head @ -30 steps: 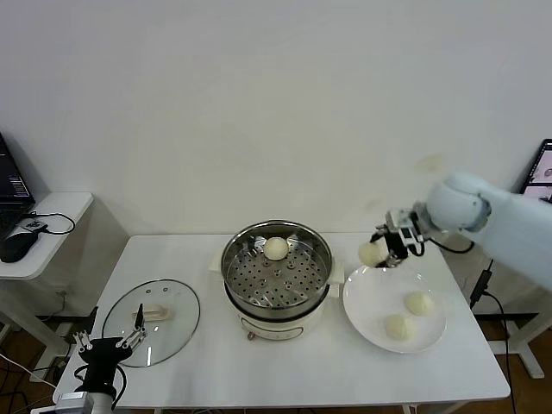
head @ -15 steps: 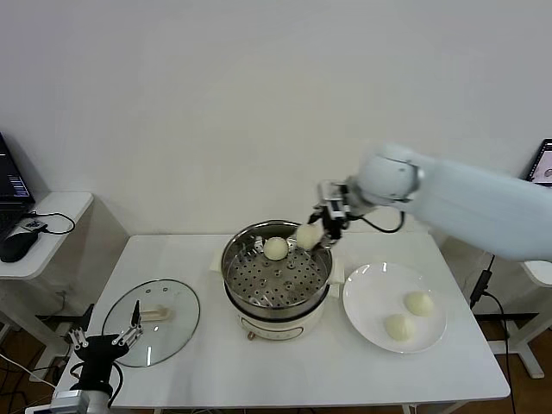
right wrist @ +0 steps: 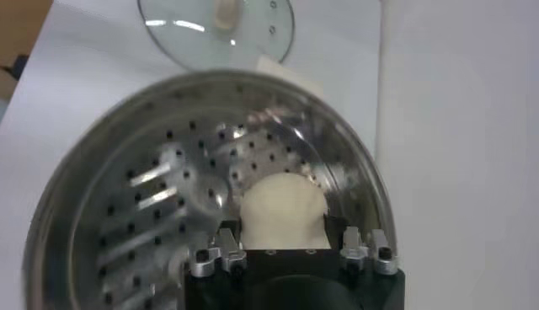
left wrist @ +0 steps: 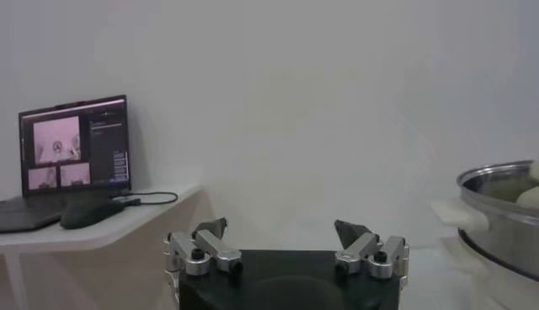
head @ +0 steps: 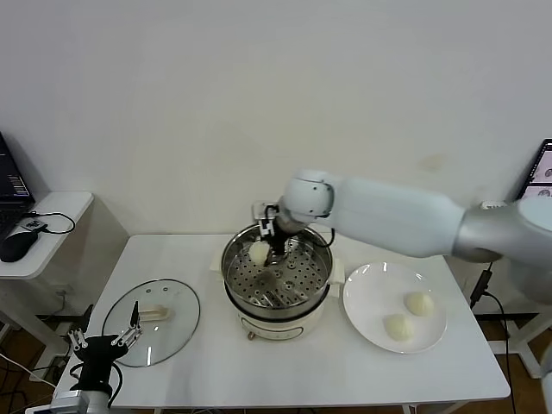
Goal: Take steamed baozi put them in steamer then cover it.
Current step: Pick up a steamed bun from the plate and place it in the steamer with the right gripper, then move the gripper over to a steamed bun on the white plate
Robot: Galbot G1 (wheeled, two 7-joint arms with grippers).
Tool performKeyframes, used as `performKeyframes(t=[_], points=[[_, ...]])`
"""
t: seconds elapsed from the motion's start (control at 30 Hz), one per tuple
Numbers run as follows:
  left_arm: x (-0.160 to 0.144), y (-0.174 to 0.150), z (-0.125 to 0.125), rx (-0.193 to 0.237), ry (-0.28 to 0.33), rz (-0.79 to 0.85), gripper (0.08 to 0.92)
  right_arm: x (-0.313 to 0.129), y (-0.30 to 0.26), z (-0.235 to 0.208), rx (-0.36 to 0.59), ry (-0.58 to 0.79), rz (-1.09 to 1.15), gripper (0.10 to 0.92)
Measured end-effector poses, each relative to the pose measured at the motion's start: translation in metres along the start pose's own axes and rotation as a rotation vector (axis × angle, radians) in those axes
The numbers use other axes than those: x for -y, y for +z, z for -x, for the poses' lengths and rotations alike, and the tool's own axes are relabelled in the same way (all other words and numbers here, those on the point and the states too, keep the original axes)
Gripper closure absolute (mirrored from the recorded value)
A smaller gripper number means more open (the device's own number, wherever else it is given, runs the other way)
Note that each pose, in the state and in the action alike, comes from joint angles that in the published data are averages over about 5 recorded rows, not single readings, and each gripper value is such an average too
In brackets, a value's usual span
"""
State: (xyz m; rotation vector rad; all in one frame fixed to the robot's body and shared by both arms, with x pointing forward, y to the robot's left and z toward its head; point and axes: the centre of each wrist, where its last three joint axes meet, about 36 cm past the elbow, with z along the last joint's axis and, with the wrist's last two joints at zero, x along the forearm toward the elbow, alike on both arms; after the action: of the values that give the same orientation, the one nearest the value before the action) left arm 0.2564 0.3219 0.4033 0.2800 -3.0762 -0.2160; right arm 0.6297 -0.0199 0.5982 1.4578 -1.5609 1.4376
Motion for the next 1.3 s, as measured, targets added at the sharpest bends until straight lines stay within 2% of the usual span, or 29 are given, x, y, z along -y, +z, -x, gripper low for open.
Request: performKeyframes(t=[0.23,0.43,0.57,0.77,0.97,1.3], points=[[-0.001,0.000,0.000,0.002,-0.002,-0.002,0.177,-0.002,-0.010,0.020,-0.021,-0.008,0.009,0.392],[0.000,0.000,0.000,0.004,-0.001,-0.005,0.177,0.000,-0.013,0.023,-0.023,-0.005,0.016,0.252],[0.000,-0.002,0.000,0.008,-0.001,-0.005,0.177,0.002,-0.013,0.016,-0.015,-0.008,0.009,0.205],[0.000,-0.002,0.000,0.008,-0.001,-0.006,0.177,0.011,0.001,-0.019,-0.020,-0.021,-0.035,0.200],[0.001,-0.002,0.000,0.005,0.004,-0.003,0.177,0.014,0.043,-0.071,-0.055,-0.029,-0.085,0.200],[0.002,0.001,0.000,-0.002,0.019,0.002,0.177,-0.028,0.151,-0.134,-0.125,-0.063,-0.104,0.200]])
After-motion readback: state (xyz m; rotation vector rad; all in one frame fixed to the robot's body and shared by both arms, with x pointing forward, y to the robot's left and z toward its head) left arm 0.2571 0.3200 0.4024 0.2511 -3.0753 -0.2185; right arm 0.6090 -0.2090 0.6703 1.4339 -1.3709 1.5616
